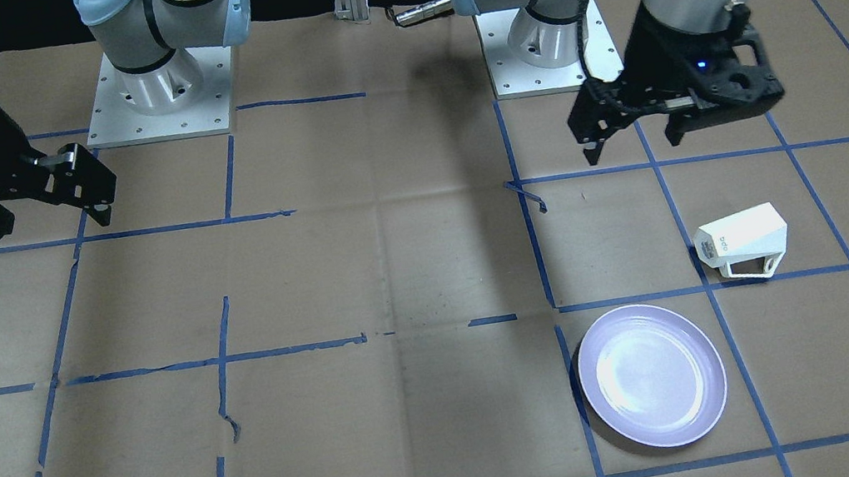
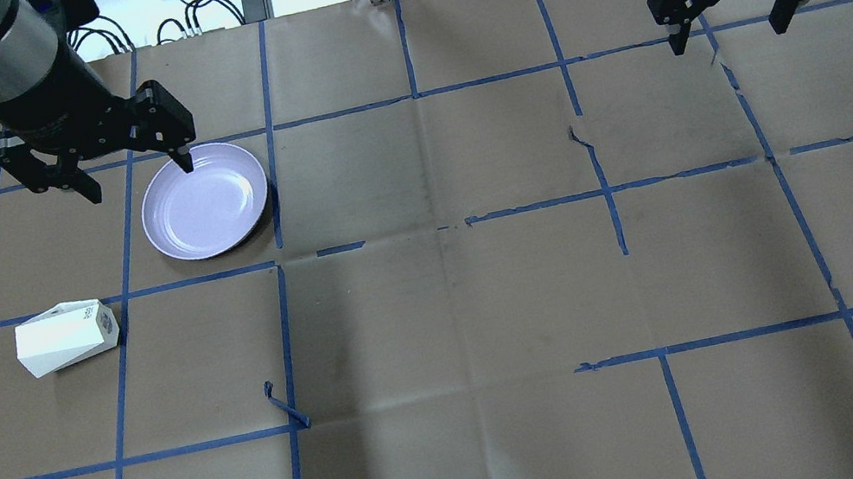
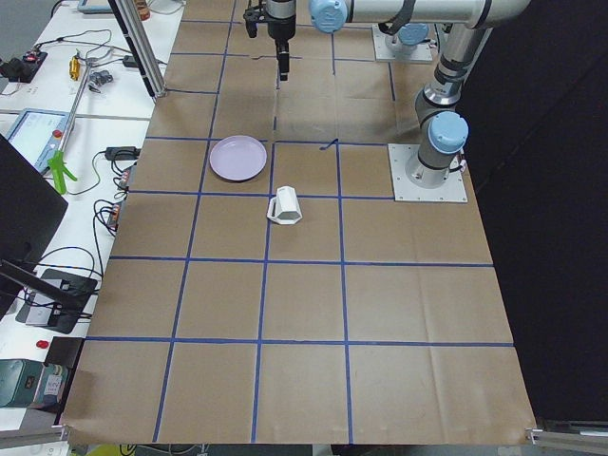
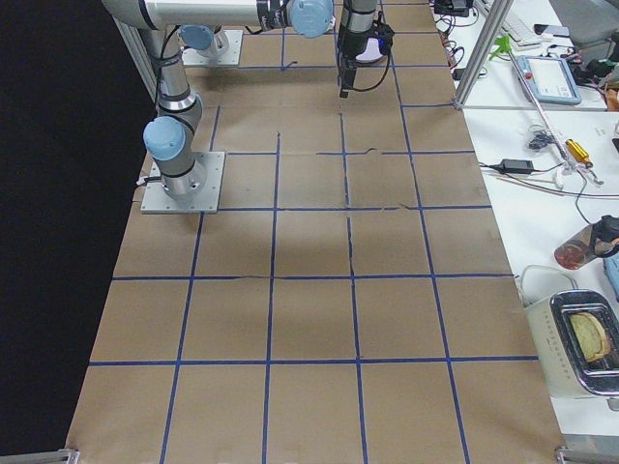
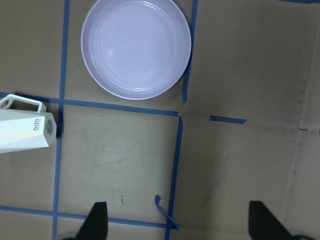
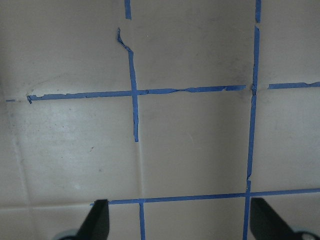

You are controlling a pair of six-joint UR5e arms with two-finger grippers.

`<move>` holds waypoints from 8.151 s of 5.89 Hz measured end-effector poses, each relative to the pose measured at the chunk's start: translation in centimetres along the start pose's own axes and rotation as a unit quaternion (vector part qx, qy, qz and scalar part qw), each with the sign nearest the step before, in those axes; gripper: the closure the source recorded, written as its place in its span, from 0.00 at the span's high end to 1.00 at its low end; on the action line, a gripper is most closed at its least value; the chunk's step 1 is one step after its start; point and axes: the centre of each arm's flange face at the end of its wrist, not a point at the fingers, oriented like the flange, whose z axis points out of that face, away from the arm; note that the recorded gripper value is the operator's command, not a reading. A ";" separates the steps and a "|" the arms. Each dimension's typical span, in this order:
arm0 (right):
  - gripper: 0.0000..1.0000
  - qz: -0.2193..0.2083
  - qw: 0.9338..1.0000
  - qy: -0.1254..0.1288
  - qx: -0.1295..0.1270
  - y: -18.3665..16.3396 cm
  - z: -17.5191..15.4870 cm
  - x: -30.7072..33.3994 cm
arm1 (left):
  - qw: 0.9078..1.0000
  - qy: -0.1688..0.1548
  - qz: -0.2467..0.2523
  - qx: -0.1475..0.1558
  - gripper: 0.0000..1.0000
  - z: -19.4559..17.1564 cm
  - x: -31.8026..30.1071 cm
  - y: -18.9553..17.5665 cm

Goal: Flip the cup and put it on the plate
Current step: 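Move the left gripper away from the plate toward the white cup, then lower the left gripper and grasp the white cup lying on its side, then lift the cup with the left gripper and carry it over the plate, then rotate the cup upright with the left gripper and lower it onto the plate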

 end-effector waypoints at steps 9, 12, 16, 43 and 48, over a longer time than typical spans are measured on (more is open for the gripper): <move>1.00 0.000 1.000 0.000 0.000 0.0 0.0 0.0 | 0.985 0.126 0.120 0.000 0.99 9.3 -38.1 -1.5; 1.00 0.000 1.000 0.000 0.000 0.0 0.0 0.0 | 0.930 0.362 0.040 0.053 0.99 22.0 -43.4 -2.6; 1.00 0.000 1.000 0.000 0.000 0.0 0.0 0.0 | 0.827 0.559 -0.045 0.028 0.99 34.1 -43.2 -0.6; 1.00 0.000 1.000 0.000 0.000 0.0 0.0 0.0 | 0.990 -0.053 0.087 0.100 0.68 25.2 1.7 -10.2; 1.00 0.000 1.000 0.000 0.000 0.0 0.0 0.0 | 0.996 -0.049 0.074 0.032 1.00 15.2 1.2 -8.6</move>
